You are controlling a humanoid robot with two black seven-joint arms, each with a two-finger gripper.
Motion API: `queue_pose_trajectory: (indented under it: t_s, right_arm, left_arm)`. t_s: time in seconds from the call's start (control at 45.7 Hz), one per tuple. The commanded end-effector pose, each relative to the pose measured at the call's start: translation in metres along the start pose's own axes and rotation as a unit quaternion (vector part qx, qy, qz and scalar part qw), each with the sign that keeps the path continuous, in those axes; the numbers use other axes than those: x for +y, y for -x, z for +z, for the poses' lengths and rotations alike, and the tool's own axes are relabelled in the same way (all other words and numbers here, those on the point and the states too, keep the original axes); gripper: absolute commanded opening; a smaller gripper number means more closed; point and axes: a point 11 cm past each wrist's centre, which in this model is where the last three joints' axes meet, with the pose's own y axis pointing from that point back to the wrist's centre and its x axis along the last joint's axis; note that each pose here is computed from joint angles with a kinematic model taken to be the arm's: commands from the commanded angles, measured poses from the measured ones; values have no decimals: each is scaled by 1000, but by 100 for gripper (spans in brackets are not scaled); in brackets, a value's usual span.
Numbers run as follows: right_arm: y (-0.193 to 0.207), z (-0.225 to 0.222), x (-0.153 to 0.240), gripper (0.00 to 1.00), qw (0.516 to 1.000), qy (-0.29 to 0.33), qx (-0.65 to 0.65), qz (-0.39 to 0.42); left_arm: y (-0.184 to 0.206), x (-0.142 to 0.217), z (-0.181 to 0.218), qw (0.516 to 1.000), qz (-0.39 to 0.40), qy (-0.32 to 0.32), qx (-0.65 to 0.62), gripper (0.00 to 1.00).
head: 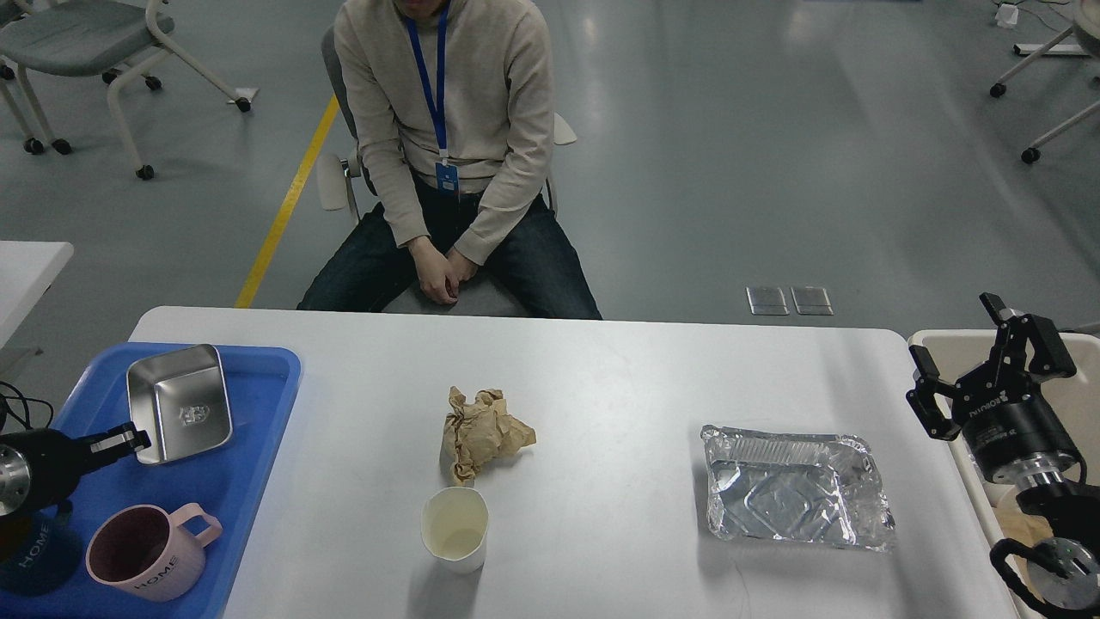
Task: Tidy desktop
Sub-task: 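Lower the steel dish into the blue tray and release it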
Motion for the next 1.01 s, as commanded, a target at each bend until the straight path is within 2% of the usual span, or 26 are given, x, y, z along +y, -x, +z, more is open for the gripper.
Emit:
queue_pose_trajectory:
  t_s: [0.0,0.329,0.394,0.482,0.657,0.832,0.986]
  right_arm:
    - [1,1,1,100,1000,0,0,0]
    - [0,0,0,100,1000,-1,0,0]
    - [0,0,0,100,1000,0,0,0]
    - [0,0,0,100,1000,-1,0,0]
    - [0,0,0,100,1000,0,0,0]
    - [1,0,-1,100,1000,0,0,-1]
    - [1,0,-1,100,1000,0,0,-2]
  left_arm:
    - [14,-11,-3,1000,-8,-7,0,3]
    - [16,-13,-8,1000,0,-14,0,5]
    - [16,-12,-9,1000,0,-15,2,16]
    - [13,-11,-10,1000,3,-16,2,44]
    - [4,-9,-4,1000,16,-4,27,79]
    - [-11,-6,2,999,32,6,41,86]
    - [-49,12,9,996,52,25,66,89]
